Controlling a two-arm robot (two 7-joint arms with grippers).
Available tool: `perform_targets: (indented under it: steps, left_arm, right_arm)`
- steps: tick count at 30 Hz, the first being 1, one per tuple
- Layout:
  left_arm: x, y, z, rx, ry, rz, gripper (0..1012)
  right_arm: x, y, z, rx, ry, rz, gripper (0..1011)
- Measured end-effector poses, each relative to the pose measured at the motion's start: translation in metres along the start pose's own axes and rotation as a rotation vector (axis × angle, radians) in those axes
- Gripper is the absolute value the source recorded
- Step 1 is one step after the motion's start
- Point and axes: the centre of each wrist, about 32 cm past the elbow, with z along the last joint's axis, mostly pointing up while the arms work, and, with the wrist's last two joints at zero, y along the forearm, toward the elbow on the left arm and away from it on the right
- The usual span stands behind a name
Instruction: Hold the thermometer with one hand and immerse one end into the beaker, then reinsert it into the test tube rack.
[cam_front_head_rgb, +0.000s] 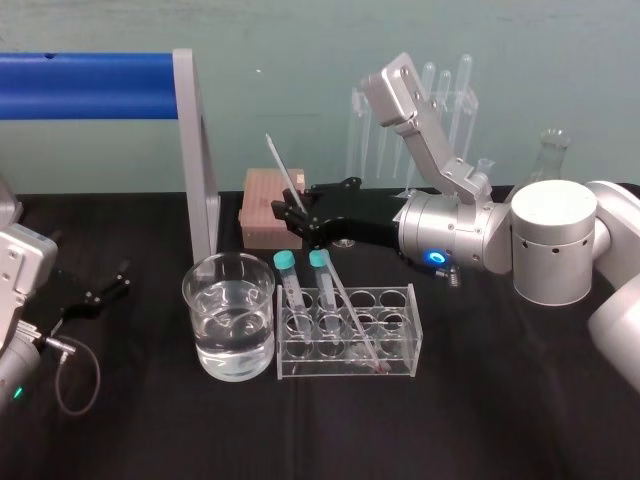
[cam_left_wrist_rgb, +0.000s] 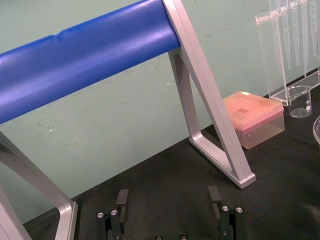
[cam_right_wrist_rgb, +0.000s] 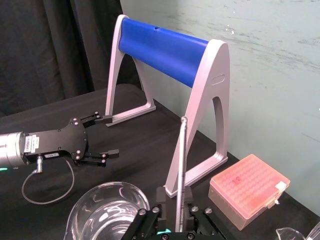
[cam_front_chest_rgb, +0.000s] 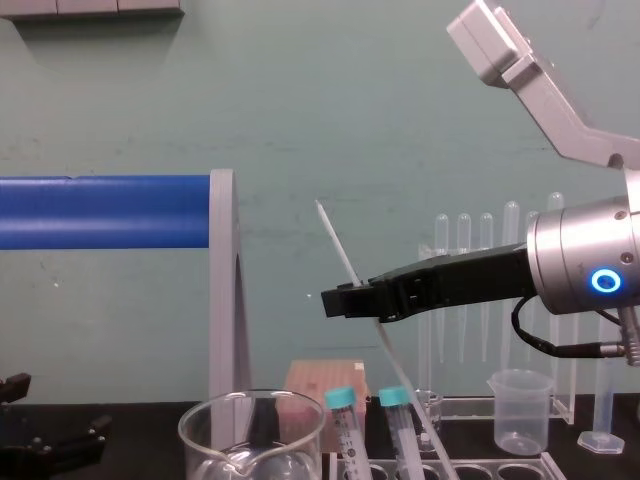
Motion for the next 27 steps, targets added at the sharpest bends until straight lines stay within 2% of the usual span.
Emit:
perform_targets:
  steps: [5, 18, 24, 27]
  left_arm:
    - [0.0, 0.0, 0.0, 0.0, 0.0, 0.0, 1008]
    - [0.0, 0.0, 0.0, 0.0, 0.0, 0.0, 1008]
    - [0.0, 0.0, 0.0, 0.0, 0.0, 0.0, 1008]
    - [0.0, 0.0, 0.0, 0.0, 0.0, 0.0, 1008]
  right_arm:
    - [0.0, 0.0, 0.0, 0.0, 0.0, 0.0, 69]
    - [-0.0005, -0.001, -0.002, 0.009, 0.014, -0.001, 52]
    - [-0.0016, -0.005, -0.008, 0.077, 0.041, 0.002, 52]
    - [-0.0022, -0.01, -0.006, 0.146, 0.028, 0.003, 52]
